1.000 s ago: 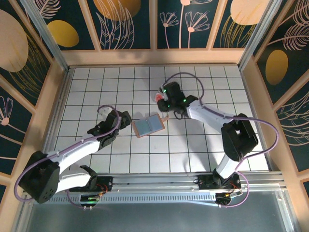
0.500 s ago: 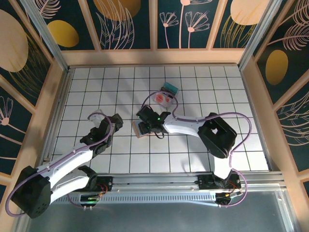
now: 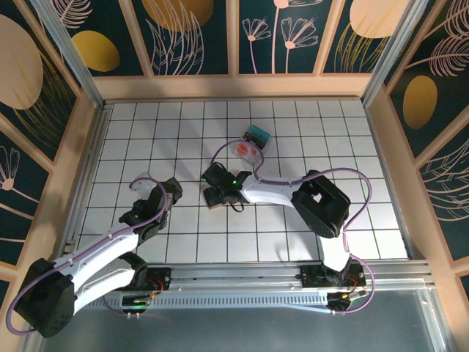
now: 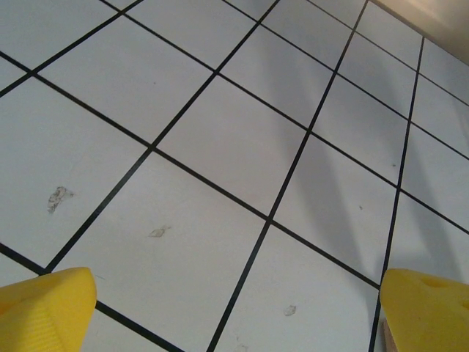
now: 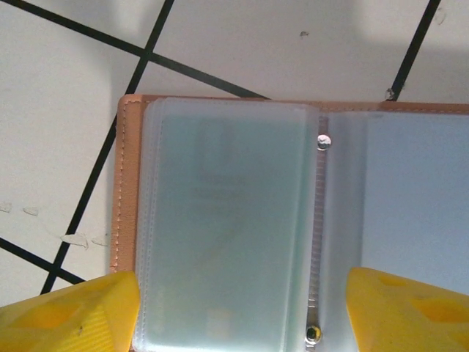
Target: Take the credit cards out of the card holder
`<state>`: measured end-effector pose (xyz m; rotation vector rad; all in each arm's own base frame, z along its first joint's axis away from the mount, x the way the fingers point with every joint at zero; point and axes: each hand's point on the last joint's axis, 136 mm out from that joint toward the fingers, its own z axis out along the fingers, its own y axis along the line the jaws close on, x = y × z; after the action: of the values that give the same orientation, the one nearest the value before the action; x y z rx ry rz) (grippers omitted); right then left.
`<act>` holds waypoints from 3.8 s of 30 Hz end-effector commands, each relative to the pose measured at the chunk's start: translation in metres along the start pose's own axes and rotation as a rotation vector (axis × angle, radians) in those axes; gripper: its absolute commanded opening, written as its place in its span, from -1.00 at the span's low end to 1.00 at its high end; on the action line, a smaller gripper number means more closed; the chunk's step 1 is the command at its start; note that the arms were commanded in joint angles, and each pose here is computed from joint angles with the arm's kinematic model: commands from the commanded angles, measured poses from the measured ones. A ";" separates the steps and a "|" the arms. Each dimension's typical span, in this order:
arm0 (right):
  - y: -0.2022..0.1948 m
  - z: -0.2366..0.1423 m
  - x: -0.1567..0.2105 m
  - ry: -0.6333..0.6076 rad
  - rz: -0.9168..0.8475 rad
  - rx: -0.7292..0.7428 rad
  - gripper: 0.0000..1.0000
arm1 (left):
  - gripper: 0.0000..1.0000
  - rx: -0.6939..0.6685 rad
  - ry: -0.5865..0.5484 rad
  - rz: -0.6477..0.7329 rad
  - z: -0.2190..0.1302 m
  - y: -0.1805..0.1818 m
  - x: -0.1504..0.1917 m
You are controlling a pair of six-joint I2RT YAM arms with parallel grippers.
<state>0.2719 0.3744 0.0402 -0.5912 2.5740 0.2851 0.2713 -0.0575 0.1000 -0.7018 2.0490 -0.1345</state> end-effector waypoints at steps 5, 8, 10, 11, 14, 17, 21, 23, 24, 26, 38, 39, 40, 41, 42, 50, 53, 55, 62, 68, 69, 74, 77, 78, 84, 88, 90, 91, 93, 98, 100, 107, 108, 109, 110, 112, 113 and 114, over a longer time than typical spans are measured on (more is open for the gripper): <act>0.000 0.002 -0.006 -0.014 -0.039 0.031 0.43 | 0.98 -0.013 0.008 -0.035 0.000 0.006 0.003; -0.001 0.005 -0.003 -0.004 -0.046 0.037 0.40 | 0.98 -0.016 0.008 -0.035 0.000 0.007 0.003; 0.000 0.008 -0.002 0.000 -0.047 0.037 0.39 | 0.98 -0.019 0.009 -0.034 0.000 0.008 0.004; 0.000 0.009 -0.001 0.002 -0.048 0.034 0.39 | 0.98 -0.020 0.010 -0.036 0.001 0.009 0.005; 0.000 0.013 0.001 0.010 -0.050 0.034 0.39 | 0.97 -0.021 0.015 -0.035 0.001 0.009 0.006; -0.001 0.017 0.002 0.017 -0.048 0.033 0.39 | 0.97 -0.023 0.018 -0.033 0.002 0.009 0.007; 0.000 0.022 0.008 0.042 -0.041 0.011 0.26 | 0.97 -0.021 0.022 -0.025 0.002 0.008 0.007; 0.001 0.024 0.011 0.053 -0.031 -0.011 0.16 | 0.98 -0.017 0.022 -0.018 0.002 0.006 0.006; 0.001 0.024 0.012 0.059 -0.022 -0.026 0.08 | 0.97 -0.011 0.024 -0.013 0.002 0.003 0.005; 0.003 0.024 0.014 0.069 -0.004 -0.057 -0.04 | 0.98 -0.007 0.026 0.000 0.001 0.000 0.003; 0.011 0.000 0.028 0.122 0.118 -0.172 -0.41 | 0.98 0.076 0.096 0.129 0.004 -0.032 0.006; 0.011 -0.003 0.031 0.126 0.136 -0.180 -0.41 | 0.98 0.100 0.116 0.154 0.005 -0.038 0.010; 0.012 -0.006 0.032 0.125 0.156 -0.194 -0.41 | 0.98 0.120 0.139 0.180 0.006 -0.044 0.014; 0.013 -0.007 0.033 0.126 0.173 -0.207 -0.41 | 0.98 0.135 0.159 0.200 0.007 -0.048 0.018; 0.015 -0.009 0.034 0.126 0.191 -0.221 -0.41 | 0.98 0.146 0.185 0.226 0.009 -0.052 0.023; 0.014 -0.015 0.031 0.074 0.293 -0.240 -0.42 | 0.98 0.152 0.309 0.364 0.019 -0.065 0.063; 0.013 -0.013 0.031 0.076 0.299 -0.234 -0.42 | 0.98 0.144 0.329 0.424 0.019 -0.071 0.078; 0.013 -0.013 0.031 0.074 0.303 -0.237 -0.42 | 0.98 0.136 0.351 0.449 0.021 -0.071 0.089; 0.013 -0.015 0.028 0.061 0.309 -0.240 -0.43 | 0.98 0.020 0.412 0.510 0.035 -0.048 0.116; 0.002 -0.019 0.023 0.032 0.293 -0.181 -0.38 | 0.97 -0.074 0.413 0.531 0.040 -0.027 0.119; -0.001 -0.021 0.023 0.028 0.288 -0.166 -0.36 | 0.98 -0.080 0.411 0.534 0.040 -0.026 0.119; -0.019 -0.032 0.018 -0.014 0.271 -0.081 -0.26 | 0.98 -0.084 0.405 0.539 0.040 -0.026 0.118; -0.032 -0.034 0.019 -0.021 0.273 -0.039 -0.24 | 0.98 -0.085 0.403 0.540 0.041 -0.027 0.117; -0.037 -0.033 0.019 -0.019 0.277 -0.027 -0.24 | 0.98 -0.082 0.402 0.538 0.041 -0.028 0.117; -0.064 -0.041 0.015 -0.053 0.328 -0.015 -0.23 | 0.97 -0.053 0.395 0.541 0.039 -0.035 0.113; -0.078 -0.049 0.012 -0.083 0.362 -0.019 -0.24 | 0.98 -0.005 0.389 0.542 0.037 -0.051 0.109; -0.084 -0.057 0.007 -0.115 0.377 -0.025 -0.23 | 0.98 0.010 0.377 0.551 0.036 -0.062 0.106; -0.086 -0.062 0.005 -0.132 0.380 -0.032 -0.24 | 0.98 0.015 0.373 0.556 0.036 -0.067 0.104; -0.093 -0.074 -0.001 -0.174 0.393 -0.029 -0.24 | 0.97 0.026 0.361 0.565 0.035 -0.079 0.101; -0.118 -0.109 -0.012 -0.290 0.454 0.004 -0.23 | 0.98 0.050 0.353 0.598 0.034 -0.106 0.103; -0.128 -0.124 -0.016 -0.344 0.477 0.009 -0.22 | 0.97 0.055 0.355 0.613 0.033 -0.115 0.108; -0.151 -0.162 -0.020 -0.487 0.524 0.013 -0.16 | 0.97 0.058 0.371 0.674 0.029 -0.136 0.133; -0.151 -0.163 -0.020 -0.495 0.526 0.006 -0.15 | 0.98 0.053 0.376 0.684 0.029 -0.135 0.137; -0.150 -0.165 -0.021 -0.502 0.525 -0.001 -0.14 | 0.98 0.043 0.381 0.697 0.030 -0.132 0.141; -0.151 -0.165 -0.021 -0.503 0.523 -0.002 -0.13 | 0.98 0.051 0.369 0.692 0.029 -0.143 0.139; -0.149 -0.164 -0.021 -0.500 0.516 -0.005 -0.13 | 0.98 0.034 0.352 0.704 0.030 -0.145 0.139; -0.149 -0.163 -0.022 -0.497 0.514 -0.003 -0.13 | 0.98 0.029 0.344 0.705 0.030 -0.146 0.138; -0.149 -0.162 -0.023 -0.496 0.512 -0.001 -0.13 | 0.98 0.029 0.337 0.700 0.030 -0.148 0.137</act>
<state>0.2860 0.2060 0.1759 0.1330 2.2212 0.5521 0.3002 -0.2515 0.0275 0.1185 2.5111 0.0662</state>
